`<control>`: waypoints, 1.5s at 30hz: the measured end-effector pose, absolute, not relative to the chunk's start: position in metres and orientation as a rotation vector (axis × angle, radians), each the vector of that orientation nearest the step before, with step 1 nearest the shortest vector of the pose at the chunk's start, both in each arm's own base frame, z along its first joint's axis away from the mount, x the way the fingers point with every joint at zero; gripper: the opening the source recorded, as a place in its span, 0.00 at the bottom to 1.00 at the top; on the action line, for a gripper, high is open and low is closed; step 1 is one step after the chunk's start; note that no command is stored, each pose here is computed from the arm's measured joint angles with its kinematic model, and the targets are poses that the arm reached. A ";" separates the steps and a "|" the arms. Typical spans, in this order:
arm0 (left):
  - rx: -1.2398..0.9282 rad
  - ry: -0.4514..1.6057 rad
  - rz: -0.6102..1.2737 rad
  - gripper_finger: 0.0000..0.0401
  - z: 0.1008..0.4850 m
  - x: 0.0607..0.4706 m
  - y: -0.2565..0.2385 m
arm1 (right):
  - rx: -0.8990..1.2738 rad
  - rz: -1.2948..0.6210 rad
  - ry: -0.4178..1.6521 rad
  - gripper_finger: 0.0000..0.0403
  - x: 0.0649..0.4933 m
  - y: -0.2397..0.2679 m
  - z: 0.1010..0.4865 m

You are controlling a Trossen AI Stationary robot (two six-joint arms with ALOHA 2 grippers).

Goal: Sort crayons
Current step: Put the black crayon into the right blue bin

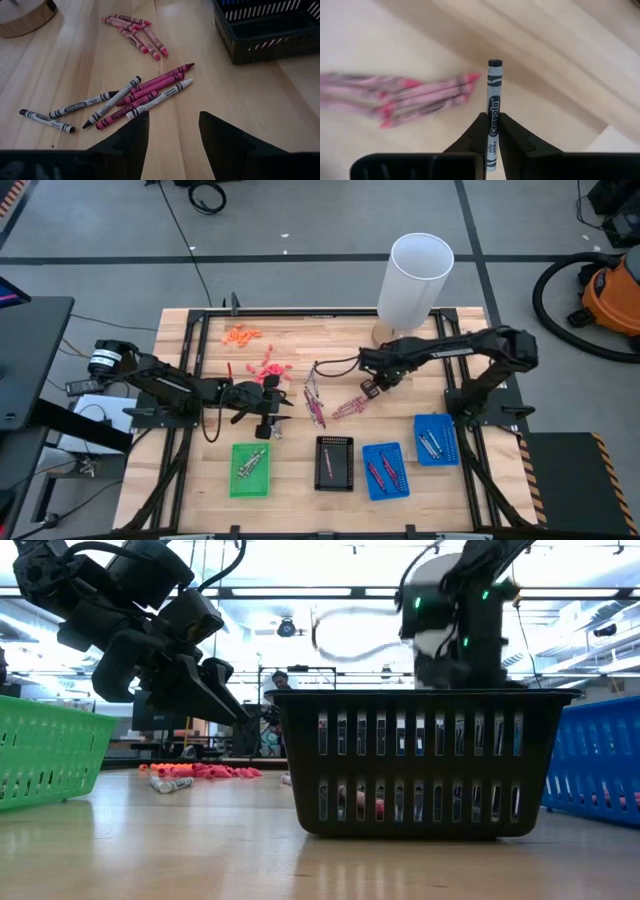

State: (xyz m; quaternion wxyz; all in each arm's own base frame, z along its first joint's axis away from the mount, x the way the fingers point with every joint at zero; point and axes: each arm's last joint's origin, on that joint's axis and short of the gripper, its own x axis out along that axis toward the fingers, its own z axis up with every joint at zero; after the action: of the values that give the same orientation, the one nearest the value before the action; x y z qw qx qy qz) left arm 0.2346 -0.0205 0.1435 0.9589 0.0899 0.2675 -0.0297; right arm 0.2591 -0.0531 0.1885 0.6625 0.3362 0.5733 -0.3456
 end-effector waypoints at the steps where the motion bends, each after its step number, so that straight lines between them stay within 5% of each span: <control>1: 0.182 0.542 -0.060 0.46 0.143 0.235 -0.021 | 0.768 -0.776 1.285 0.10 0.258 -0.048 0.193; 12: 0.182 0.543 -0.061 0.46 0.143 0.235 -0.021 | 0.996 -0.702 1.386 0.10 0.225 0.015 0.229; 24: 0.180 0.543 -0.067 0.46 0.143 0.235 -0.021 | 1.006 -0.912 1.516 0.10 0.185 0.070 0.240; 45: 0.165 0.519 -0.062 0.46 0.145 0.236 -0.022 | 1.145 -1.049 1.495 0.15 0.150 0.086 0.152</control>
State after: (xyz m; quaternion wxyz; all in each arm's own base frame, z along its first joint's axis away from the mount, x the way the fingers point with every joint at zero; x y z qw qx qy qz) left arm 0.2357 -0.0216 0.1454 0.9626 0.0814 0.2565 -0.0304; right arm 0.1505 0.0858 0.1519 0.4733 0.4680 0.6110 -0.4286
